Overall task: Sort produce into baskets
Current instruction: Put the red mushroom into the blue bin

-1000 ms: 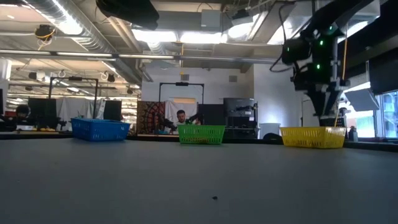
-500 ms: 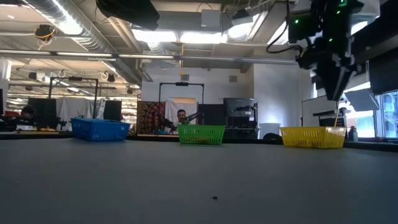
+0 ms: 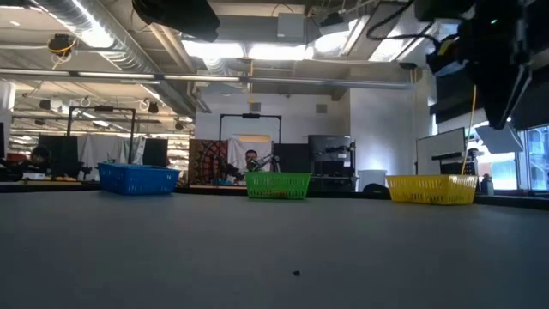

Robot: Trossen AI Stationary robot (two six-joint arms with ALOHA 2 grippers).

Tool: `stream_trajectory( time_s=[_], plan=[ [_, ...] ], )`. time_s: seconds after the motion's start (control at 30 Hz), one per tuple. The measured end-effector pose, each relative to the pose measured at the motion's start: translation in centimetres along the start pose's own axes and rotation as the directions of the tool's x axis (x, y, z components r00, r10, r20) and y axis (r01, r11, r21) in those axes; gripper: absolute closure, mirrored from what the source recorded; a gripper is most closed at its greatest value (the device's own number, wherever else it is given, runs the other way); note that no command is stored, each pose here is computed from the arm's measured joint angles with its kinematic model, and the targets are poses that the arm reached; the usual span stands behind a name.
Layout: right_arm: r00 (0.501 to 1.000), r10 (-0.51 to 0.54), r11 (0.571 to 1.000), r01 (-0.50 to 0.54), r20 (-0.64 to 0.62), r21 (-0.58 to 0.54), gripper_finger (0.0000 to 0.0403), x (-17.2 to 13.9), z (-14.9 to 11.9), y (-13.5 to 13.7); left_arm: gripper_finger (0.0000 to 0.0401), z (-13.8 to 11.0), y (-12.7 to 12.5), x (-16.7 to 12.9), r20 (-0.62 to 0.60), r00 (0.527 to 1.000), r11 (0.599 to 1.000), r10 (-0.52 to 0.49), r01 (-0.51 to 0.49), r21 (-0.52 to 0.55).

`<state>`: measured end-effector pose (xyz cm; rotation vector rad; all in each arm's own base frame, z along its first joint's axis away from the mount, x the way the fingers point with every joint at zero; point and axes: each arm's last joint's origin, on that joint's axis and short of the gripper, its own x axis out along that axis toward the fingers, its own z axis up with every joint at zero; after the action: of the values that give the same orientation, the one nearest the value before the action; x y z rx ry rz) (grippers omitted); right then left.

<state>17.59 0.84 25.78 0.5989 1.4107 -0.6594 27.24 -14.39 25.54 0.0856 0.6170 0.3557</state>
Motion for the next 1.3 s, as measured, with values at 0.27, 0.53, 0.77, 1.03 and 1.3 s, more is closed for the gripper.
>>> stream_trajectory(
  time_s=[0.27, 0.53, 0.77, 1.03, 1.3],
  plan=[
    [1.0, 0.017, 1.0, -0.017, -0.004, -0.016, 0.0242, -0.3, -3.1, 2.1, 0.0223, 0.0, 0.0, 0.0, 0.0, 1.0, 1.0, 0.0, 0.0, -0.004],
    [0.999, 0.017, 1.0, -0.018, -0.045, -0.02, 0.0242, -0.1, -5.9, 3.6, 0.0223, 0.0, 0.0, 0.0, 0.0, 1.0, 1.0, 0.0, 0.0, -0.004],
    [0.982, -0.083, 0.994, 0.07, -0.168, -0.081, 0.0242, 1.4, -7.9, 5.4, 0.0223, 0.0, 0.0, 0.0, 0.0, 1.0, 1.0, 0.0, 0.0, -0.004],
    [0.941, -0.227, 0.971, 0.197, -0.253, -0.136, 0.0242, 4.1, -9.1, 7.5, 0.0223, 0.0, 0.0, 0.0, 0.0, 1.0, 1.0, 0.0, 0.0, -0.004],
    [0.907, -0.329, 0.943, 0.298, -0.261, -0.151, 0.0242, 6.6, -9.1, 8.8, 0.0223, 0.0, 0.0, 0.0, 0.0, 1.0, 1.0, 0.0, 0.0, -0.004]
  ],
)
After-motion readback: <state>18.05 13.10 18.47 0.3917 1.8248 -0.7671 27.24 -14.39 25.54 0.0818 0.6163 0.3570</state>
